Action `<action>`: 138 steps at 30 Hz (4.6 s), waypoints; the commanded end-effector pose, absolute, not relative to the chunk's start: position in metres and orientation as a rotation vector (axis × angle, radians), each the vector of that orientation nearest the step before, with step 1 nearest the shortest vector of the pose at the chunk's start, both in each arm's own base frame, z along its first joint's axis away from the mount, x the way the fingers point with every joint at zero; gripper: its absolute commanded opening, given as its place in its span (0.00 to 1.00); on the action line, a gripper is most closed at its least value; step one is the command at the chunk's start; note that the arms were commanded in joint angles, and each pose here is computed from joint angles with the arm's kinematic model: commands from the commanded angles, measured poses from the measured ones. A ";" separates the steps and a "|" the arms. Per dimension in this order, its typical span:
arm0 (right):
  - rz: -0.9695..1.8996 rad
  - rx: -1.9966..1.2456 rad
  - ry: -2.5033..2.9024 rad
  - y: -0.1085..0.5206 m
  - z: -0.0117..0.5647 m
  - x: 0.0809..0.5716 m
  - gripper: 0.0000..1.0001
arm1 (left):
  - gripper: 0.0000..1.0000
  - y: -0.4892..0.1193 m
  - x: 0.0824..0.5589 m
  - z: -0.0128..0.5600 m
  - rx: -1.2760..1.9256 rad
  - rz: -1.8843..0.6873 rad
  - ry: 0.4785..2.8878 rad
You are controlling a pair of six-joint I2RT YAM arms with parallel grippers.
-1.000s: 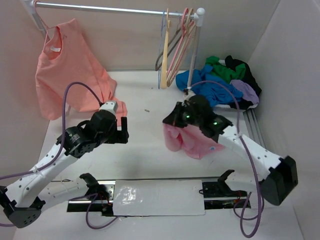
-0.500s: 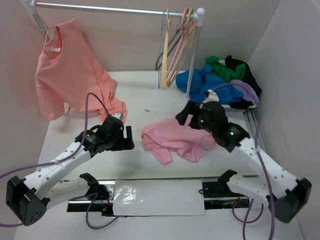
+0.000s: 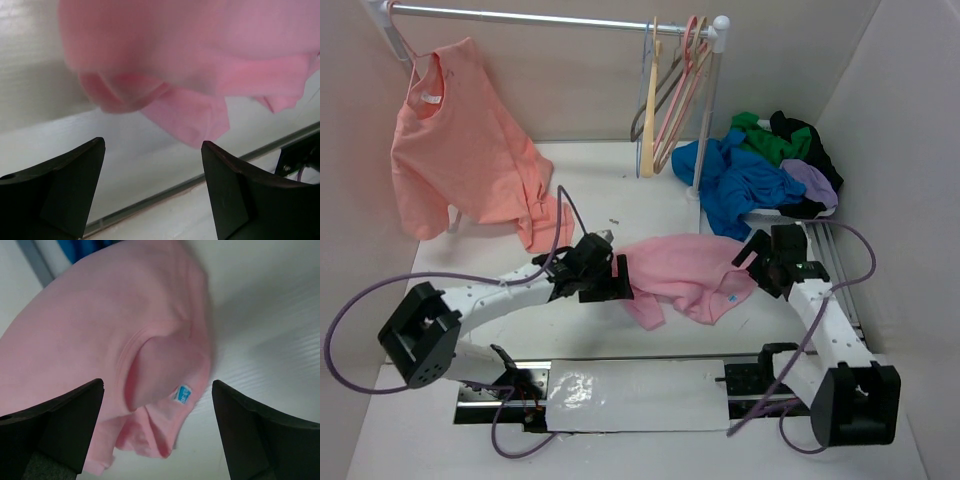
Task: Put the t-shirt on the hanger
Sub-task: Move the tshirt to the center of the board
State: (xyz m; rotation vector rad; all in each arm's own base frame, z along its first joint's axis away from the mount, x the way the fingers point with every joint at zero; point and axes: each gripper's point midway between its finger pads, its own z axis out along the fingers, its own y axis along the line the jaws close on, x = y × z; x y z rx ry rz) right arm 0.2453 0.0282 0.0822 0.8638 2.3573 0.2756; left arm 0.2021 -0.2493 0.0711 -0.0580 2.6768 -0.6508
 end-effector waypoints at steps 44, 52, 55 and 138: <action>0.579 0.142 2.387 0.295 0.134 0.219 0.00 | 0.84 -0.099 0.318 0.192 -0.193 -0.171 2.444; 0.624 0.187 2.383 0.291 0.128 0.226 0.00 | 0.80 -0.112 0.218 0.115 -0.366 -0.387 2.510; 0.622 0.195 2.367 0.286 0.135 0.225 0.00 | 0.79 -0.124 0.217 0.112 -0.369 -0.471 2.523; 0.573 0.004 2.541 0.342 0.071 0.189 0.29 | 0.83 -0.069 0.299 0.173 -0.348 0.088 2.503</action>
